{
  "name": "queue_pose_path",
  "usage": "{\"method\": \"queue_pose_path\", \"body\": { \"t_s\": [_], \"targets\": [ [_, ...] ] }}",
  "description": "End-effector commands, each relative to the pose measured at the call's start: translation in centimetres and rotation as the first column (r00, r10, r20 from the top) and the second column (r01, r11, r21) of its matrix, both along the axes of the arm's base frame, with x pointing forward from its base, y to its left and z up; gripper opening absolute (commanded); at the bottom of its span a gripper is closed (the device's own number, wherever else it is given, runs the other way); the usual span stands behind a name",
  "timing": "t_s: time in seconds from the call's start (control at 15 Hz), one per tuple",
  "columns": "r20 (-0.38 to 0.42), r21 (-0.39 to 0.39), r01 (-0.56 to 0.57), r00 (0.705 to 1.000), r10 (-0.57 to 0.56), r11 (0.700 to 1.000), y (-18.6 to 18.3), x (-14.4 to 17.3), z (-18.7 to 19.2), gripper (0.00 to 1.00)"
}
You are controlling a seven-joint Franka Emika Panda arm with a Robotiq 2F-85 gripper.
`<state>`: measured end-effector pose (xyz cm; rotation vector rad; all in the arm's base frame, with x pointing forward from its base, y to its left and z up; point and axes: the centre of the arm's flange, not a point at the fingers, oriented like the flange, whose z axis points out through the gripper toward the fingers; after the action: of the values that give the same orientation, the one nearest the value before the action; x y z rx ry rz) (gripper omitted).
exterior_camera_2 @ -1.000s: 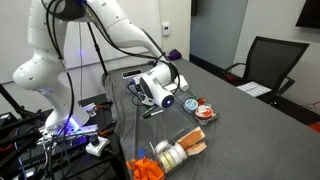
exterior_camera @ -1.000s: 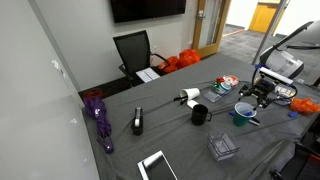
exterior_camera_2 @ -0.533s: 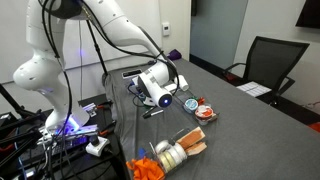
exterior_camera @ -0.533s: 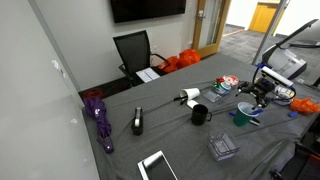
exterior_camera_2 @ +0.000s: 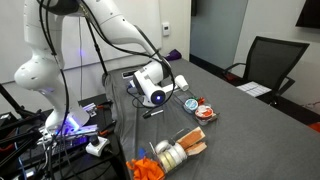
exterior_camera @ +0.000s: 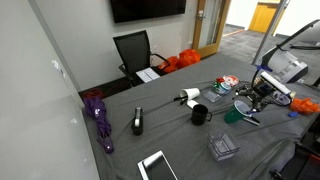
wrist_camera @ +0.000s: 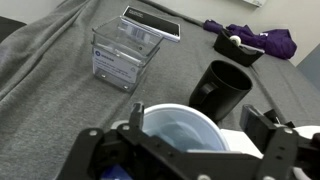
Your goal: Put the pen in the cup
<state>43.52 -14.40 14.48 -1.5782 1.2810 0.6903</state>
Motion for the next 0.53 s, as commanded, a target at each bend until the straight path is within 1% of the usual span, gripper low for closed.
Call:
{"method": "queue_pose_path", "body": {
  "t_s": [0.0,0.13,0.2,0.33,0.47],
  "targets": [
    [0.043,-0.041,0.034,0.999,-0.033,0.999,1.1,-1.0,0.6,1.00],
    [0.048,-0.040,0.043,0.998,-0.041,0.998,1.2,-1.1,0.5,1.00],
    [0.048,-0.021,0.040,0.998,-0.039,0.999,1.4,-1.1,0.5,1.00],
    [0.075,0.048,-0.004,0.997,0.000,0.999,2.1,-1.0,0.6,1.00],
    [0.100,0.079,-0.024,0.995,0.016,0.997,2.7,-1.0,0.7,1.00]
  ]
}}
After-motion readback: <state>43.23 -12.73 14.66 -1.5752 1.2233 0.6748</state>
